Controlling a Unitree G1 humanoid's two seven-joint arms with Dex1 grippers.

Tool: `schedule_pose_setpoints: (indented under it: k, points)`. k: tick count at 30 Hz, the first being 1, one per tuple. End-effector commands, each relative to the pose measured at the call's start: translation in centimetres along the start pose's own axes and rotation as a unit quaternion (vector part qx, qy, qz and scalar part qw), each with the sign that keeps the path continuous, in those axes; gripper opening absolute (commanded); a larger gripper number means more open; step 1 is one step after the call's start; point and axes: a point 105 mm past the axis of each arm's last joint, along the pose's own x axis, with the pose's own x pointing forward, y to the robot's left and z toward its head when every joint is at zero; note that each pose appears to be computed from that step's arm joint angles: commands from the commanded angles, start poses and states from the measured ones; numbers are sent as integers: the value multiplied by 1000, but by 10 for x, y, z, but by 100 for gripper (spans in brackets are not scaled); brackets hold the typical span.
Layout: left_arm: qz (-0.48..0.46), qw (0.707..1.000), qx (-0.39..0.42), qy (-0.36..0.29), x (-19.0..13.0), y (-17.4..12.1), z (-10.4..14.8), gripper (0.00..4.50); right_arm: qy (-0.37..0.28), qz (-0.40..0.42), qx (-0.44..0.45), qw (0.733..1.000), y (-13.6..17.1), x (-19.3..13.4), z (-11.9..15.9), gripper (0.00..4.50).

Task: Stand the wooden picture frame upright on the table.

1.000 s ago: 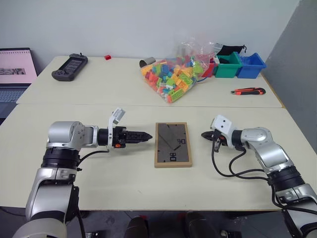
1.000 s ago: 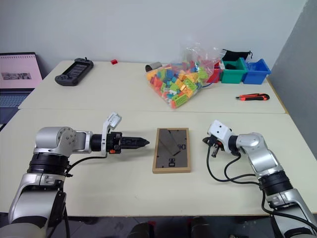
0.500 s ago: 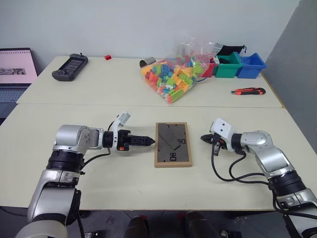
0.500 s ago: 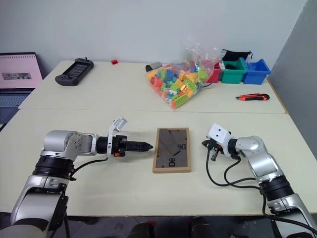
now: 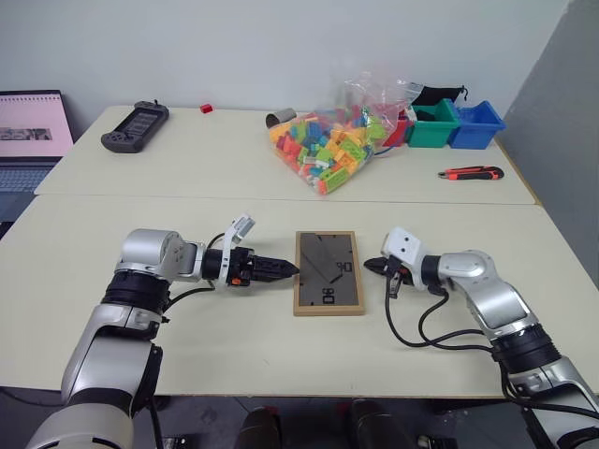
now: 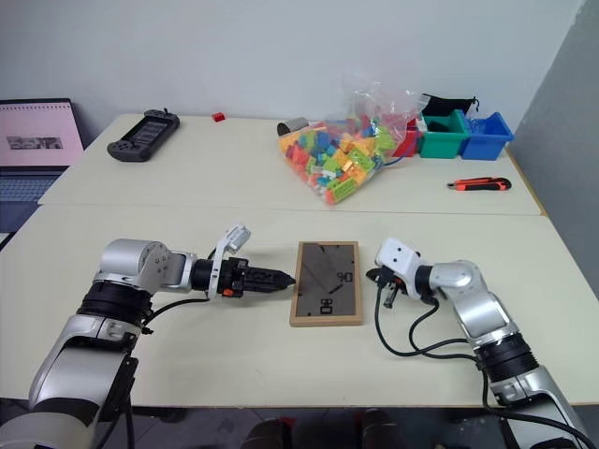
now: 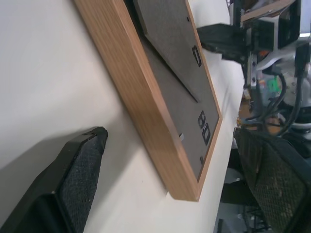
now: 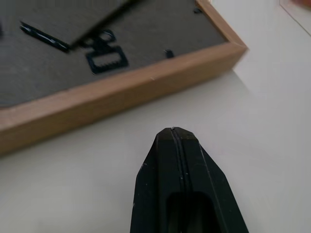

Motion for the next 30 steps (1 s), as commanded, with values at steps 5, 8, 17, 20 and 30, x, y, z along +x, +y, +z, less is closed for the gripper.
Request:
schedule_pose_setpoints:
  k: [5, 8, 17, 20, 30]
  points:
    - [-24, 999, -12, 47, 25, -2, -14, 447, -35, 4, -23, 999, 9, 17, 31, 0]
    - [-24, 998, 20, 61, 27, -2, -19, 447, -42, 7, -19, 999, 14, 23, 35, 0]
    - [-81, 994, 20, 78, 24, -25, -26, 447, -42, 6, -17, 999, 15, 26, 36, 0]
    - [-83, 993, 20, 80, 24, -26, -28, 447, -42, 1, -19, 999, 11, 25, 36, 0]
    - [-70, 996, 19, 59, 26, -22, -22, 447, -49, 0, -20, 999, 10, 23, 43, 0]
